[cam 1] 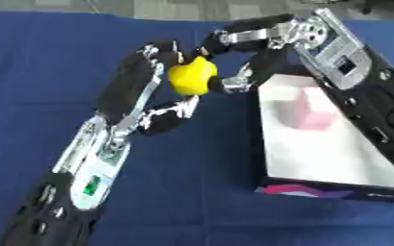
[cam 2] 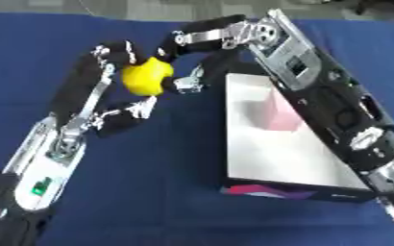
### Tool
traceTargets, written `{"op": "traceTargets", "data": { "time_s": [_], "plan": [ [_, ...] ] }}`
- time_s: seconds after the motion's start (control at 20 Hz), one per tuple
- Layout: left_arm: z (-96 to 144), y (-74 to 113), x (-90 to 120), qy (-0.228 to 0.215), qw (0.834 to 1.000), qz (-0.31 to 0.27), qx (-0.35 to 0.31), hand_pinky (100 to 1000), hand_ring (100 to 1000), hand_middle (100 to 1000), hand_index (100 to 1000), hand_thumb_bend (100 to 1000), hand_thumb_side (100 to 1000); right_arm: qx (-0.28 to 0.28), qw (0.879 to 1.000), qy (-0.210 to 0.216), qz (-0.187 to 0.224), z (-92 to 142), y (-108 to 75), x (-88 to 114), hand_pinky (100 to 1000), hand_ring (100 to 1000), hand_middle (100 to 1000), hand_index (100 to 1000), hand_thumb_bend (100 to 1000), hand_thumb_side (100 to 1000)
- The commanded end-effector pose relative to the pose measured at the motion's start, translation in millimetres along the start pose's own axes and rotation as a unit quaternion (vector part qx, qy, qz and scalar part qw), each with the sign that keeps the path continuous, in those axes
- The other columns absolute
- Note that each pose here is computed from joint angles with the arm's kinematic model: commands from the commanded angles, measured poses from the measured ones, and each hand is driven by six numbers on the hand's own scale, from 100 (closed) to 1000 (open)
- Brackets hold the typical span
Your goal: Pick up the objects with one hand, pass them to the other hand, and then place them into the box on the other side of the table.
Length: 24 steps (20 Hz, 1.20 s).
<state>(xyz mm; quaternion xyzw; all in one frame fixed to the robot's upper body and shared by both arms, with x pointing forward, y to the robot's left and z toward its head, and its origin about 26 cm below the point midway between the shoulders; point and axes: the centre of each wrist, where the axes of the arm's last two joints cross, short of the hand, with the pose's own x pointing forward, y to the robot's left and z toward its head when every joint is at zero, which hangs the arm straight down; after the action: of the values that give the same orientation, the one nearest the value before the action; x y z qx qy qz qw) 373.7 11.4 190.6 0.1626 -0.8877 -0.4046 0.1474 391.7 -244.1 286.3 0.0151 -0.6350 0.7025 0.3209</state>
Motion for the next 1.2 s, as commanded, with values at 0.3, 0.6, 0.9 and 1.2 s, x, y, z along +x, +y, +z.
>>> {"op": "traceTargets", "data": {
  "time_s": [0.3, 0.6, 0.9, 1.2],
  "plan": [
    [-8.2, 0.3, 4.3, -0.008, 1.0, -0.008, 0.008, 668, 600, 528, 603, 100, 100, -0.022, 0.999, -0.006, -0.046, 3.7, -8.4, 9.2, 862, 871, 473, 594, 100, 369],
    [-7.8, -0.6, 3.5, -0.002, 1.0, -0.013, 0.016, 667, 597, 530, 622, 143, 100, -0.02, 0.998, -0.007, -0.052, 5.1, -8.1, 10.6, 851, 850, 413, 532, 100, 262],
    [-7.0, -1.5, 2.5, 0.015, 0.999, -0.017, 0.032, 672, 604, 552, 673, 399, 100, -0.018, 0.997, -0.003, -0.069, 6.8, -8.0, 9.1, 845, 841, 372, 486, 100, 208],
    [-5.4, -4.4, 1.4, 0.022, 0.999, -0.027, 0.026, 685, 623, 586, 751, 576, 156, -0.023, 0.996, -0.001, -0.086, 8.5, -8.8, 9.6, 841, 838, 360, 472, 139, 179]
  ]
}}
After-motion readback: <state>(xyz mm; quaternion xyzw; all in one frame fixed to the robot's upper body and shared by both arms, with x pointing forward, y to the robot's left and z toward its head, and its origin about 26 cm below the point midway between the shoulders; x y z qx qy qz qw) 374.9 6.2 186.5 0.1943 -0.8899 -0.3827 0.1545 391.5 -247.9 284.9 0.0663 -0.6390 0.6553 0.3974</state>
